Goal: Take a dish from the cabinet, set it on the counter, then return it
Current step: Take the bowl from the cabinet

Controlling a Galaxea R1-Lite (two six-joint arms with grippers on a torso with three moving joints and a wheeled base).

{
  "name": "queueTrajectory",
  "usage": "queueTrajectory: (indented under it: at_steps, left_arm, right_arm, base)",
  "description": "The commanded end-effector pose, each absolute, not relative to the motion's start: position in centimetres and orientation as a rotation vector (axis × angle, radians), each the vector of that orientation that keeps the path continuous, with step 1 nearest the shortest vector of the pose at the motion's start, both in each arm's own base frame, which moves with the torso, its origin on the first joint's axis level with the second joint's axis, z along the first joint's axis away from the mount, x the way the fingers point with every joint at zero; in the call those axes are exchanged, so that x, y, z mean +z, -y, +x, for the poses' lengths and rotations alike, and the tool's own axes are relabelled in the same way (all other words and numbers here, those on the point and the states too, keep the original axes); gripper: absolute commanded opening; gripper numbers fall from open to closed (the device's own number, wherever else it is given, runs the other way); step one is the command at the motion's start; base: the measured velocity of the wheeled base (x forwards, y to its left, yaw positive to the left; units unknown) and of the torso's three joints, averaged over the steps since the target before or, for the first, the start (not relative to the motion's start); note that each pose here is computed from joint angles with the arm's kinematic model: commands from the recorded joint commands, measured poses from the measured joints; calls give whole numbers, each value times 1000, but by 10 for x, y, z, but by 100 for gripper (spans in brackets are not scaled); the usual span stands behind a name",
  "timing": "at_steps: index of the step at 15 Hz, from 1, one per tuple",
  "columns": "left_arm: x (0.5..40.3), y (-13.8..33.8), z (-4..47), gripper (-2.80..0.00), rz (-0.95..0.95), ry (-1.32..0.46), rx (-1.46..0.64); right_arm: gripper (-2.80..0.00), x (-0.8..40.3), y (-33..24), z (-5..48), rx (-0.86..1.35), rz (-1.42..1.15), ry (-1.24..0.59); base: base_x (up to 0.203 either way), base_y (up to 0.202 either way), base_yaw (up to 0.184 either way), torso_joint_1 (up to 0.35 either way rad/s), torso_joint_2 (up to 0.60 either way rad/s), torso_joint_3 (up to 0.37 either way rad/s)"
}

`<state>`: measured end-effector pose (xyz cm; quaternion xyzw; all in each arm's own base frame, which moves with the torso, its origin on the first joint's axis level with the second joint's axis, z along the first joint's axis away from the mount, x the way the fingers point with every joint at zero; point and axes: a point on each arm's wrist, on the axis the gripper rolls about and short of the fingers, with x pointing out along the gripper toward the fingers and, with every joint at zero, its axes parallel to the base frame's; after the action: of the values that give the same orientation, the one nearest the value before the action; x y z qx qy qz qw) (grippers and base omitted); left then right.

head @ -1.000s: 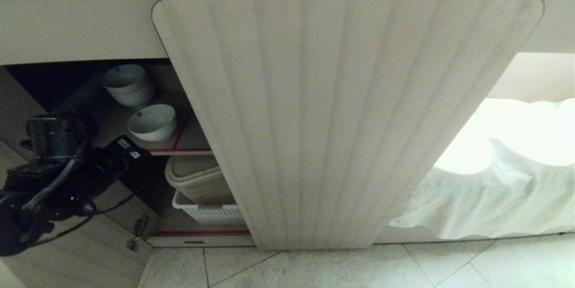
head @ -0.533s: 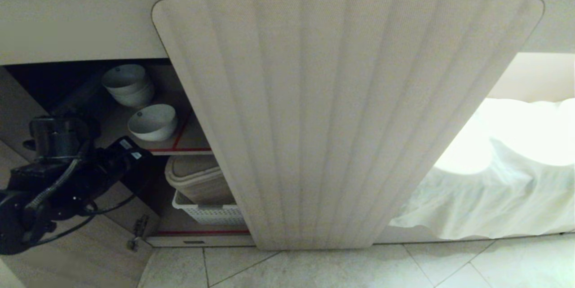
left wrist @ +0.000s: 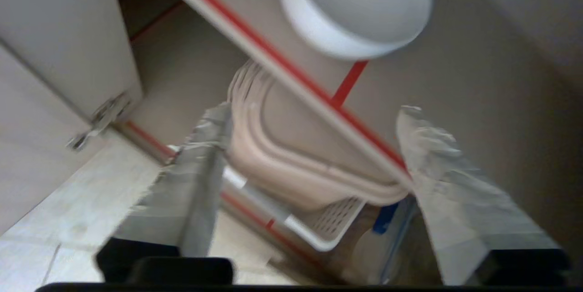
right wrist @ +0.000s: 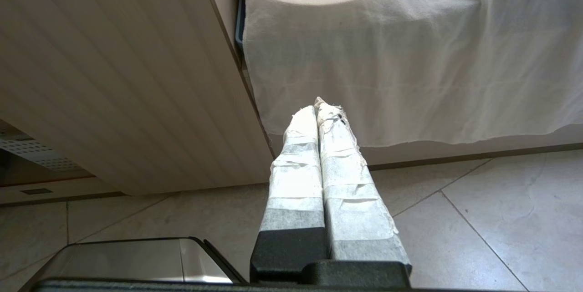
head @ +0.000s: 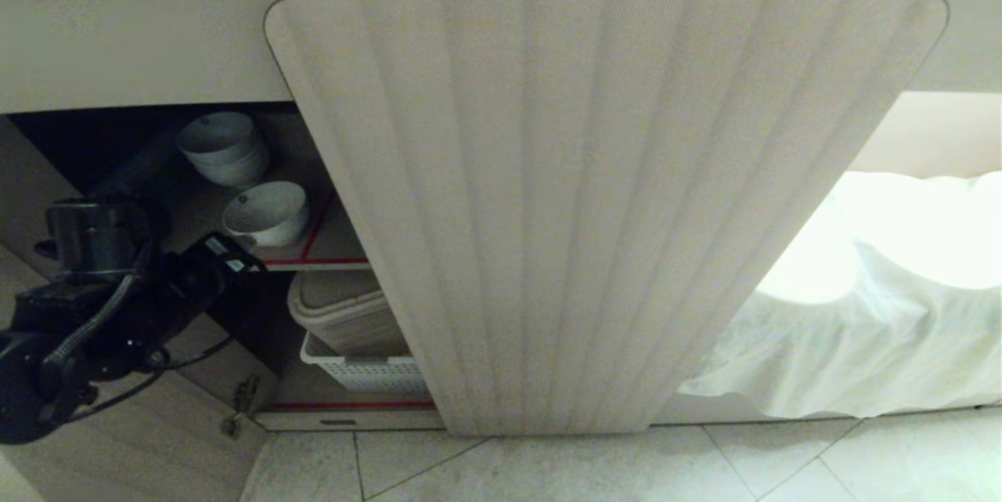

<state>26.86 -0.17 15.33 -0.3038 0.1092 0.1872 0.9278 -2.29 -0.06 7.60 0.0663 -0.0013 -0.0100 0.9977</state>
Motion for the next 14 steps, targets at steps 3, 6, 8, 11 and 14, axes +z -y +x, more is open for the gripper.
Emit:
queueTrajectory:
  at_steps: [3,6,8,11,14]
  left_arm:
    - [152,1,271,0,-628,-210,385]
    - [149,1,273,0,-637,-216,395]
    - [146,-4,276,0,-638,-213,438]
    - [148,-11,283,0,-668,-185,468]
    - [145,-12,288,0,-678,-191,473]
  right_arm:
    - [-280,76,1,-23,-20,133,3]
    - [-280,76,1,-23,-20,133,3]
    - [-280,76,1,-23,-20,133,3]
    - [-280,76,1,-23,-20,133,3]
    - [-280,76,1,-23,-20,133,3]
  base:
    - [0,0,0,0,0,0]
    - [0,0,0,0,0,0]
    - [0,0,0,0,0,0]
    - [0,0,0,0,0,0]
    - [0,0,0,0,0,0]
